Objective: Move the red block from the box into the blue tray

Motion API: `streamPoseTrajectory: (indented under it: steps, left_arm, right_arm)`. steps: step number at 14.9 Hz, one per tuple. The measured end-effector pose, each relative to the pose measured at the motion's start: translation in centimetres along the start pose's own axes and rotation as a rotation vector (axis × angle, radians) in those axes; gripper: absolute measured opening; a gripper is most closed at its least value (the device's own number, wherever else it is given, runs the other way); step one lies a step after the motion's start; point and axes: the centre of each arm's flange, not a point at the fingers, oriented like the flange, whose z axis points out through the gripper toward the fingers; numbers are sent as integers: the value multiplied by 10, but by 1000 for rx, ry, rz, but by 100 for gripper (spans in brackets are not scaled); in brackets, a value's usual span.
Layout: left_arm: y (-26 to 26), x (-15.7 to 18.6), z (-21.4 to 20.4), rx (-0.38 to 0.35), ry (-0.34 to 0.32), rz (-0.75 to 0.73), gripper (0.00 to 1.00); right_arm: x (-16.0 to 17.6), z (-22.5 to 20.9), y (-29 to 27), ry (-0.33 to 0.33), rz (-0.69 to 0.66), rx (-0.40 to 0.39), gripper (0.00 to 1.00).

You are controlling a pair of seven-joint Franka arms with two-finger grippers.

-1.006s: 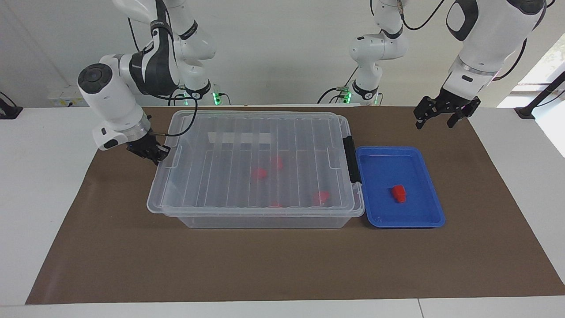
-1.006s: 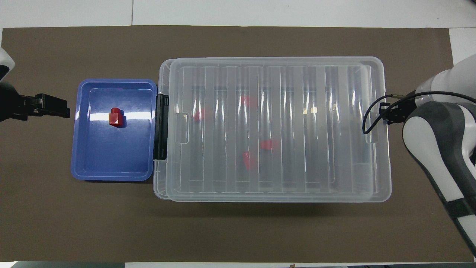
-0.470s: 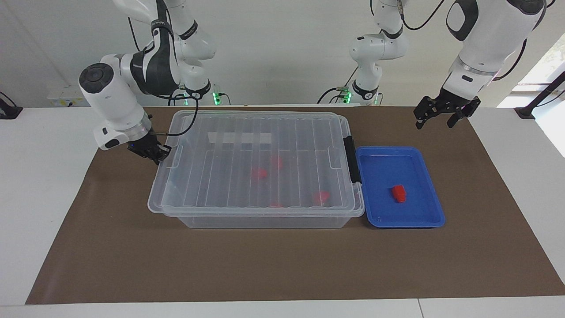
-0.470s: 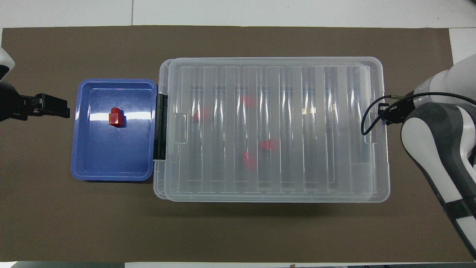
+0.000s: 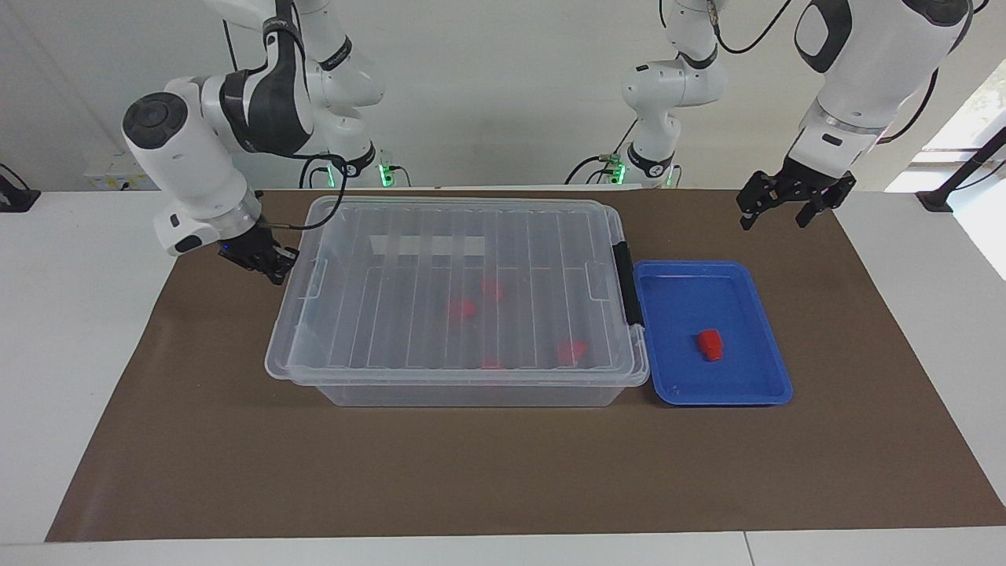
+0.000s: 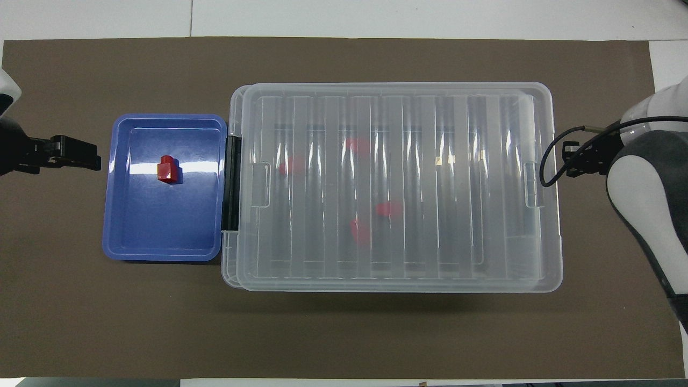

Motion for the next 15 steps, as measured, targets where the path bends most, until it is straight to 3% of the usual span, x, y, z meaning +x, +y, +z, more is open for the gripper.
streamPoseTrajectory:
  steps: [6, 9, 15]
  left_arm:
    - [0, 0, 0, 0, 0, 0, 100]
    - [0, 0, 0, 0, 0, 0, 100]
    - [0, 0, 0, 0, 0, 0, 100]
  right_arm:
    - [-14, -76, 40, -56, 41, -8, 1]
    - [-18, -90, 64, -68, 52, -6, 3]
    - [-20, -89, 54, -72, 30, -7, 63]
